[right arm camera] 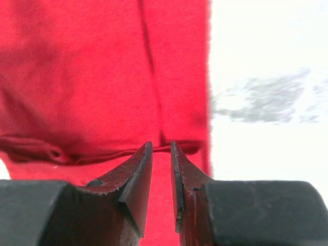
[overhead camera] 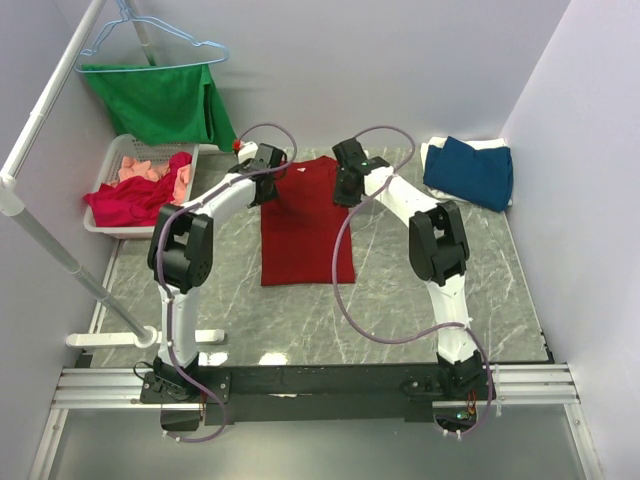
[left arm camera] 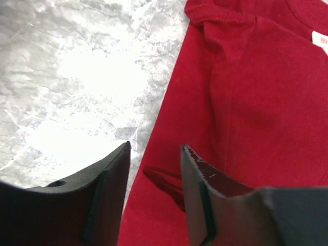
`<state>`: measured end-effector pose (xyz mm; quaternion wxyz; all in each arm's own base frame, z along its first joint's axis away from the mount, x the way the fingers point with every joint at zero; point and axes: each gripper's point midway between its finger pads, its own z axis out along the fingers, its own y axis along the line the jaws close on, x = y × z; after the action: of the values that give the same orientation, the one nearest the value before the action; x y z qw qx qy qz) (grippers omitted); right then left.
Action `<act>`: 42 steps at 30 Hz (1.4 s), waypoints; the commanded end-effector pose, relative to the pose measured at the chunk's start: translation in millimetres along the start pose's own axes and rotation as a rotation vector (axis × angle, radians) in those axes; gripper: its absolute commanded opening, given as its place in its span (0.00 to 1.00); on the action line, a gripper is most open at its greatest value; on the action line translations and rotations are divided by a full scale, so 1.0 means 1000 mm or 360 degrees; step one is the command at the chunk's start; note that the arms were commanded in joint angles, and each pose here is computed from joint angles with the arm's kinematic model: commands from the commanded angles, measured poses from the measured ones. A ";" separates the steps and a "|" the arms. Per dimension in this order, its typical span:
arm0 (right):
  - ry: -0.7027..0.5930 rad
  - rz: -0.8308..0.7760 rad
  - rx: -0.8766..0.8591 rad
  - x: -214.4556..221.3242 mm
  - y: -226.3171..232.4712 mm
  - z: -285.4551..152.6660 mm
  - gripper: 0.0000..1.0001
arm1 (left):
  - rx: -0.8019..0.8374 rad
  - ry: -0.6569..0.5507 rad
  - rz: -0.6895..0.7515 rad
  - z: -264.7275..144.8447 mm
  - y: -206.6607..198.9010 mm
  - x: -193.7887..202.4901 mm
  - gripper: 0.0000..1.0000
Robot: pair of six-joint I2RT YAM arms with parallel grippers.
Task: Fold and stack the t-shirts
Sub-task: Fold the tshirt
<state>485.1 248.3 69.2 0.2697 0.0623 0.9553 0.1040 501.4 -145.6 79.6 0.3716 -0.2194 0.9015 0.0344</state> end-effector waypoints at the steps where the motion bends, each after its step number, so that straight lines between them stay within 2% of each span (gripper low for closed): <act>1: -0.0049 0.0022 -0.0012 -0.014 -0.011 -0.031 0.29 | 0.0096 -0.0095 -0.0019 -0.035 -0.007 -0.035 0.50; 3: 0.0033 -0.0008 0.0007 0.008 -0.022 -0.036 0.33 | 0.0099 0.0021 -0.0002 -0.042 0.003 -0.015 0.52; 4: 0.0021 -0.0007 -0.0015 0.008 -0.021 -0.051 0.42 | 0.0125 0.0062 -0.0002 -0.046 0.005 -0.007 0.52; 5: 0.0090 -0.0006 0.0019 0.028 -0.032 -0.052 0.46 | 0.0170 0.0075 -0.0028 -0.054 0.014 0.005 0.53; 7: 0.0044 0.0022 -0.0028 0.032 -0.034 -0.077 0.55 | 0.0348 0.0141 -0.0073 -0.071 0.012 0.021 0.56; 8: 0.0109 0.0026 -0.0011 0.055 -0.045 -0.075 0.57 | 0.0384 0.0166 -0.0092 -0.084 0.026 0.035 0.57; 9: 0.0041 0.0036 -0.0056 0.051 -0.043 -0.091 0.60 | 0.0470 0.0159 -0.0136 -0.092 0.021 0.036 0.59; 10: 0.0059 0.0036 -0.0085 0.059 -0.044 -0.095 0.60 | 0.0583 0.0185 -0.0153 -0.110 0.018 0.038 0.59; 11: 0.0120 0.0033 -0.0107 0.078 -0.048 -0.095 0.60 | 0.0592 0.0253 -0.0158 -0.110 0.026 0.056 0.59; 13: 0.0110 0.0032 -0.0181 0.088 -0.047 -0.110 0.60 | 0.0762 0.0291 -0.0150 -0.130 0.019 0.063 0.59; 14: 0.0174 0.0031 -0.0192 0.110 -0.053 -0.107 0.60 | 0.0775 0.0334 -0.0146 -0.129 0.025 0.078 0.60; 16: 0.0154 0.0021 -0.0337 0.117 -0.041 -0.117 0.60 | 0.0929 0.0335 -0.0141 -0.142 0.018 0.082 0.60; 17: 0.0208 0.0011 -0.0344 0.136 -0.044 -0.114 0.60 | 0.0924 0.0369 -0.0139 -0.139 0.024 0.095 0.59; 20: 0.0260 0.0010 -0.0437 0.156 -0.037 -0.111 0.59 | 0.0929 0.0421 -0.0138 -0.135 0.030 0.111 0.59; 27: 0.0343 -0.0003 -0.0457 0.189 -0.037 -0.092 0.58 | 0.0874 0.0489 -0.0134 -0.117 0.040 0.138 0.59; 34: 0.0395 -0.0010 -0.0374 0.200 -0.045 -0.070 0.55 | 0.0813 0.0583 -0.0110 -0.104 0.044 0.156 0.57; 42: 0.0425 0.0005 -0.0277 0.207 -0.055 -0.059 0.52 | 0.0668 0.0603 -0.0046 -0.099 0.060 0.159 0.57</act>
<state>276.2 230.1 21.9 0.1536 0.0185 0.9610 0.2294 309.0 -179.5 34.4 0.2345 -0.1550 0.9334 -0.2231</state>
